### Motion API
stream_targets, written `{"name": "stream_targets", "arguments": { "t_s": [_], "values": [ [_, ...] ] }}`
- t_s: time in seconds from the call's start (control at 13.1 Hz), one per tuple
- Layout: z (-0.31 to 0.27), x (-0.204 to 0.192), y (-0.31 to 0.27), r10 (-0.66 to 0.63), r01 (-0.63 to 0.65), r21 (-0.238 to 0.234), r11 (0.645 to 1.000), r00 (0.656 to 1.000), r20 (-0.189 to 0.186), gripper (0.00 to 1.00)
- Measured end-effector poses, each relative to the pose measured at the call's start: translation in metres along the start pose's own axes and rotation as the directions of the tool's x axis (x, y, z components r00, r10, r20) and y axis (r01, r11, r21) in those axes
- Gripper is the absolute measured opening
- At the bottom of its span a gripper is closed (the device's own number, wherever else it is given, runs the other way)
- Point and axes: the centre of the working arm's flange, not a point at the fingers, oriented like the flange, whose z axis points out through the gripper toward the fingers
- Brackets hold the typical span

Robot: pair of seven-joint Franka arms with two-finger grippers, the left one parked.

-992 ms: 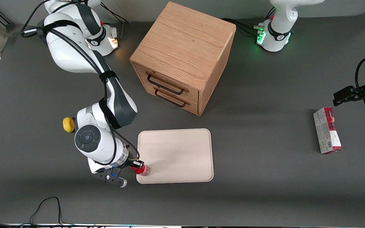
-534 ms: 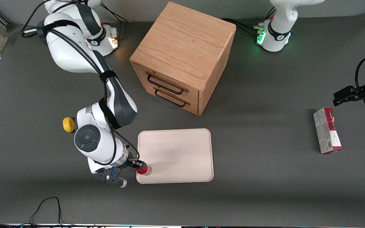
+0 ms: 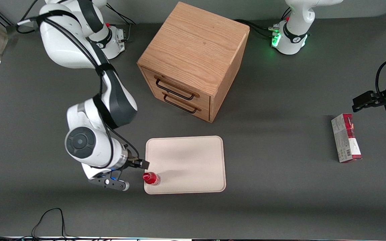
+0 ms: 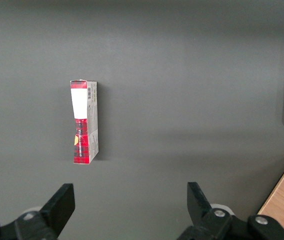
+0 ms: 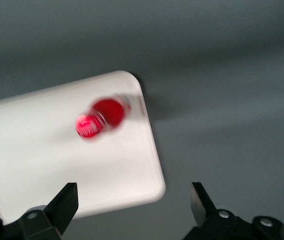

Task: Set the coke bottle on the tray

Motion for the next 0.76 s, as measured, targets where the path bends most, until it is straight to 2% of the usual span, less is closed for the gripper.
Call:
{"name": "stream_targets", "arguments": {
  "t_s": [0.23,0.46,0.61,0.76],
  "values": [
    [-0.058,-0.031,0.076,-0.122,0.123,-0.007,0.992,0.992,0.032,1.0],
    [-0.112,-0.103,0.165,-0.218,0.218,0.01,0.976,0.975,0.042,1.0],
    [-0.127,-0.154,0.195,-0.248,0.247,0.019,0.969,0.968,0.041,1.0],
    [-0.136,-0.178,0.205,-0.265,0.264,0.023,0.964,0.964,0.029,1.0]
  ]
}}
